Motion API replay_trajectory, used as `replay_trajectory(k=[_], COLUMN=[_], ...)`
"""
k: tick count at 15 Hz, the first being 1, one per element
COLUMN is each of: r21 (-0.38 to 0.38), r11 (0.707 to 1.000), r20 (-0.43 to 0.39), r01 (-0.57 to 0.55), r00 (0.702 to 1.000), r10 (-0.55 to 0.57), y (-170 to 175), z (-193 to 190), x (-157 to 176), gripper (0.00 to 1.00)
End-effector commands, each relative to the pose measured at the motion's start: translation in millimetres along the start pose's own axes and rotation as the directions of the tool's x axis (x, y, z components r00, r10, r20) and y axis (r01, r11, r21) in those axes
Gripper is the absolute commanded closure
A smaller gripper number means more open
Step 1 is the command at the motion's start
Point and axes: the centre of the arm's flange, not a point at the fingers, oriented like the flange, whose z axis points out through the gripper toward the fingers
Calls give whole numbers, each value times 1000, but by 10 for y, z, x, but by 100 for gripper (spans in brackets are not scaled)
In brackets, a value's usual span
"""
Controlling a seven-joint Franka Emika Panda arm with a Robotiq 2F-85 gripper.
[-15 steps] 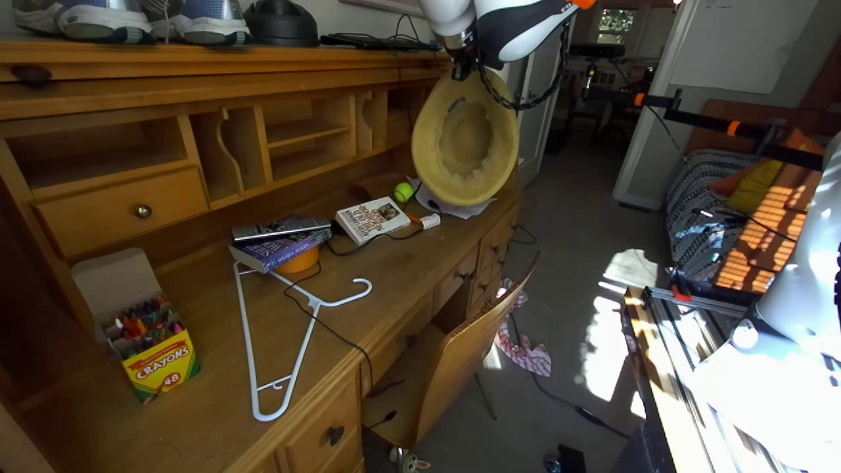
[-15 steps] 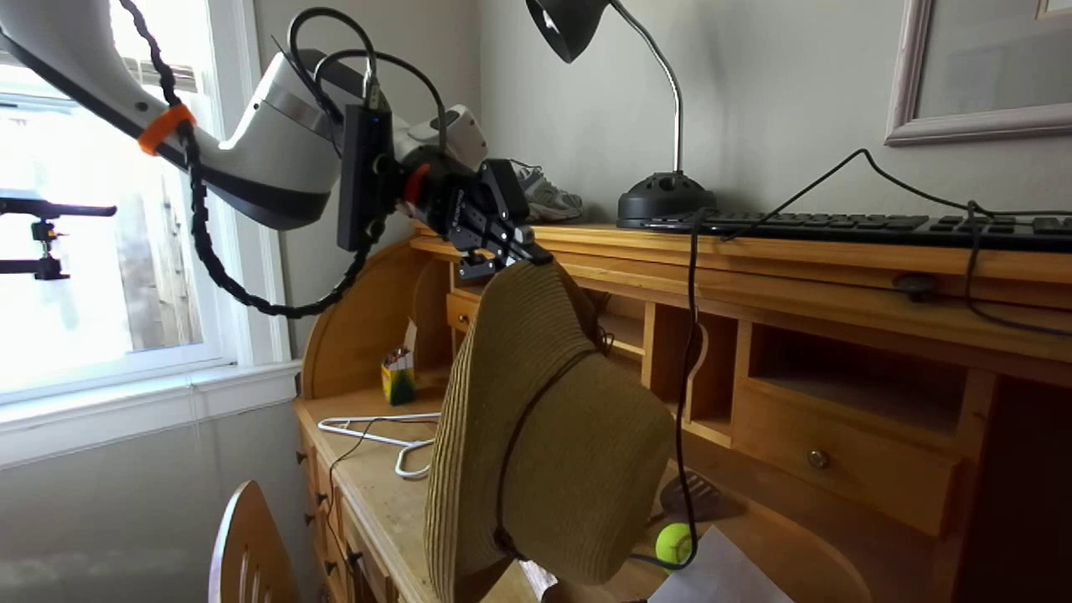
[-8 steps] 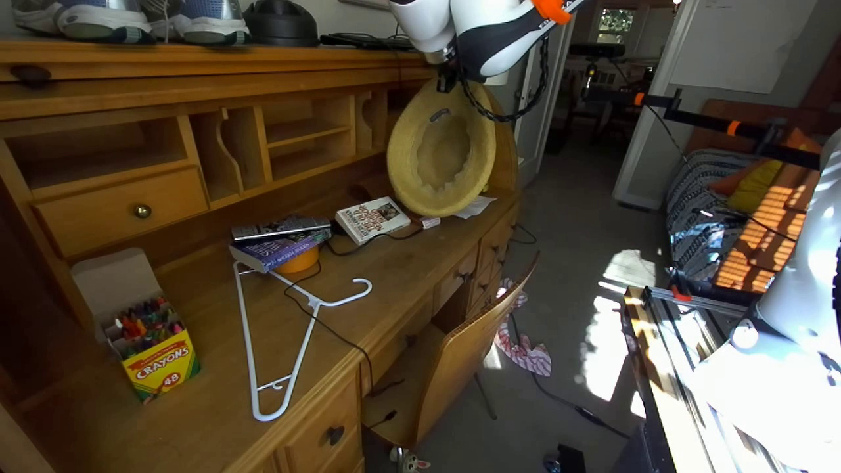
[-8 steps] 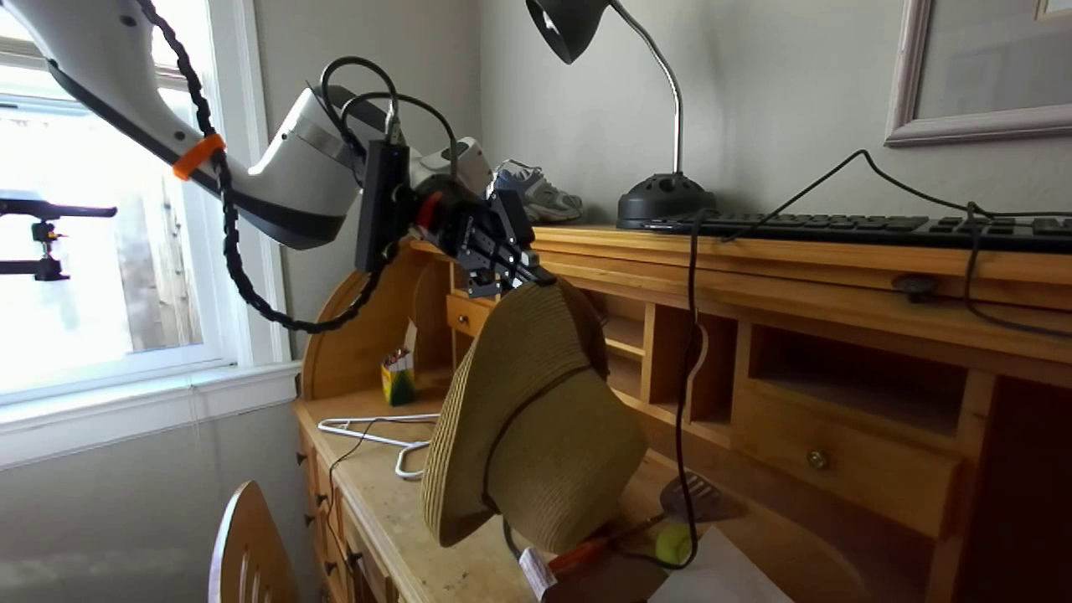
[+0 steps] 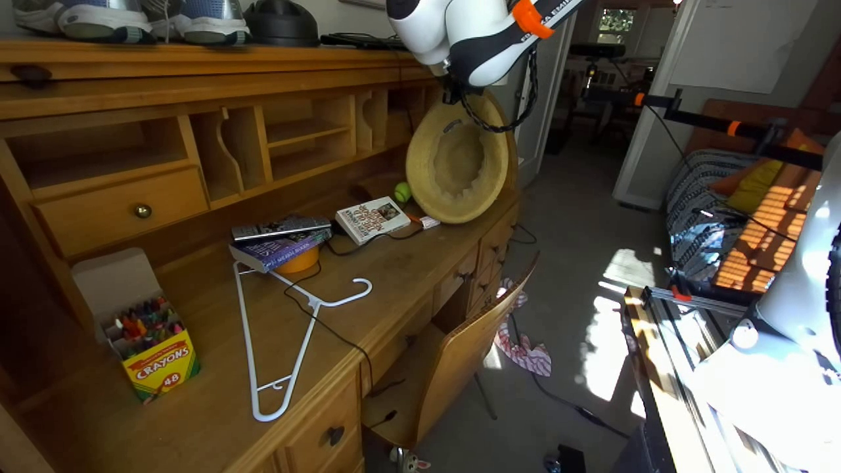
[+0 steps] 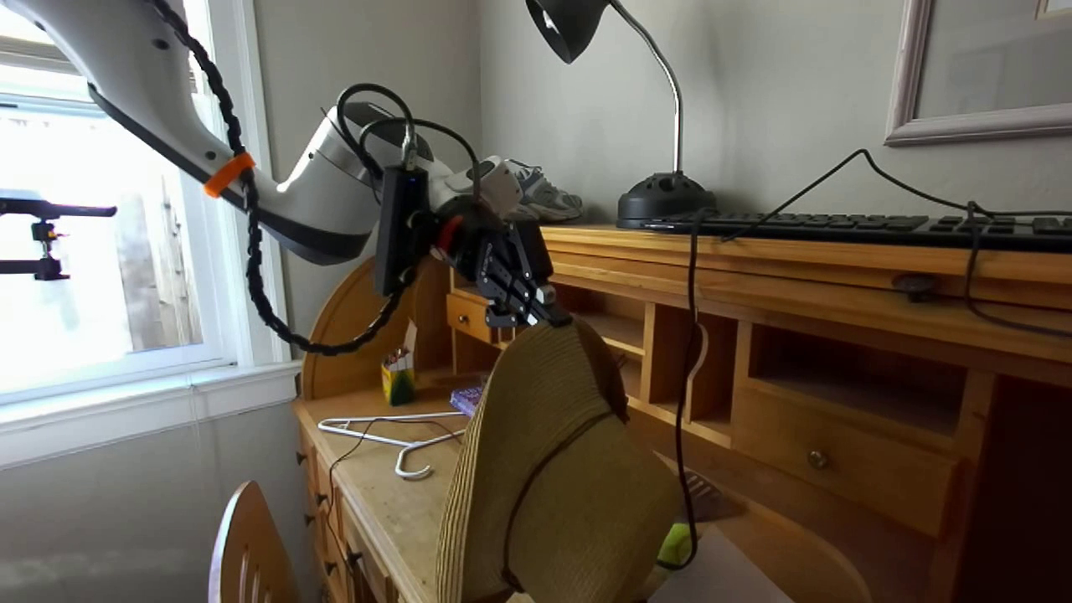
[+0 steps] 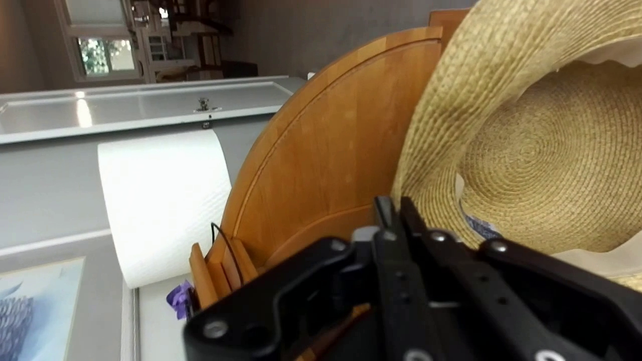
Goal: Put the sun hat on the bottom half of the desk
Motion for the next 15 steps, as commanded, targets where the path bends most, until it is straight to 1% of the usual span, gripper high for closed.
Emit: replay_trajectory(k=[1,2,3,4,6,9,12,15], r21=[-37,-70,-88,-110,-124,-81,-40,26], r11=[990,982,976,969,964,975,981,989], r20=[117,138,155,158,133,79,41,27], r01=[-134,-173,-199,-219,-234,-206,-190,-147], r00=[984,974,965,959,959,974,981,989], r10=[138,181,211,235,250,212,191,146], y=[-50,-67,-92,-117,-225,-447,-640,-812], z=[223,288,331,358,345,144,-129,-419], x=[335,393,443,495,598,744,867,844], gripper=[99,99,99,99,99,99,99,99])
